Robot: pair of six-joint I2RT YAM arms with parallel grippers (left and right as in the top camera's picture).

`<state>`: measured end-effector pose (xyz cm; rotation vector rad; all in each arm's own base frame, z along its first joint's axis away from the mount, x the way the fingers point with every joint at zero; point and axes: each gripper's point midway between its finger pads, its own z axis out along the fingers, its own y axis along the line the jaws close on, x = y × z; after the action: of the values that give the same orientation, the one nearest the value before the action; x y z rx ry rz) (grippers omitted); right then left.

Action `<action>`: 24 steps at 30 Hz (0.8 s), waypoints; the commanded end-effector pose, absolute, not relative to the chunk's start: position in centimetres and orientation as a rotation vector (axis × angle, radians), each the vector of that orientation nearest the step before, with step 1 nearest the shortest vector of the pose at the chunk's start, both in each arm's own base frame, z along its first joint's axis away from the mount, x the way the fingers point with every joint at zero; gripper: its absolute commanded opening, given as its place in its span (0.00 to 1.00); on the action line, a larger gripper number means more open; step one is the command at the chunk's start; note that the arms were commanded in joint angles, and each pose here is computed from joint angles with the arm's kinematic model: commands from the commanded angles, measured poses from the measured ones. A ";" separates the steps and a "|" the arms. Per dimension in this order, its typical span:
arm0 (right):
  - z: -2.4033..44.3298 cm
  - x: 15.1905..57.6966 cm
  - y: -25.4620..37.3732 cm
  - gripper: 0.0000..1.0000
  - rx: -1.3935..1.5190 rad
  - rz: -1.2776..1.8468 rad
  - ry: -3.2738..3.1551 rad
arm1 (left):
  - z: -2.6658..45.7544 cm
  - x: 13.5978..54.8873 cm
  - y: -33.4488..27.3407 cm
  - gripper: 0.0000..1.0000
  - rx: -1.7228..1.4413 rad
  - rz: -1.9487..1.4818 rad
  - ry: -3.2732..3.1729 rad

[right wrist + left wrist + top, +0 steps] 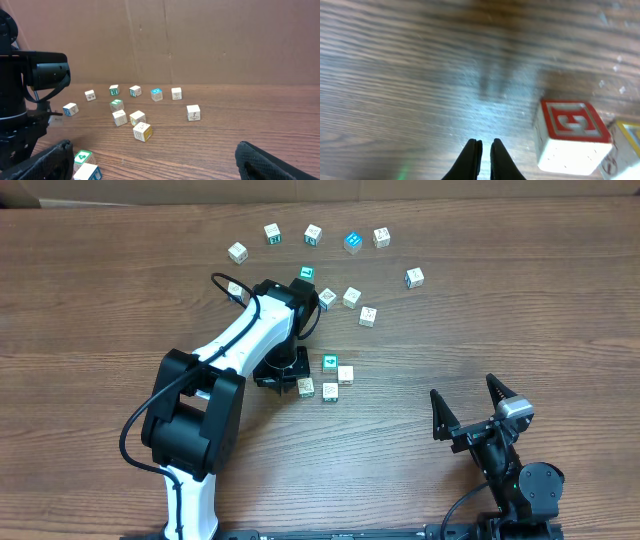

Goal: Form a circle

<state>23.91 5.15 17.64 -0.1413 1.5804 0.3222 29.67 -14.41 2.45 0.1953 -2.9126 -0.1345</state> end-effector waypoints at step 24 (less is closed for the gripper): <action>17.5 24.0 5.0 1.00 -0.138 0.310 1.575 | 2.9 29.6 -17.0 0.05 0.125 -0.035 -2.957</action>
<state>23.91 5.16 17.64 -0.1416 1.5804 0.3225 29.42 -16.81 2.28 0.1309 -2.9312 -0.0612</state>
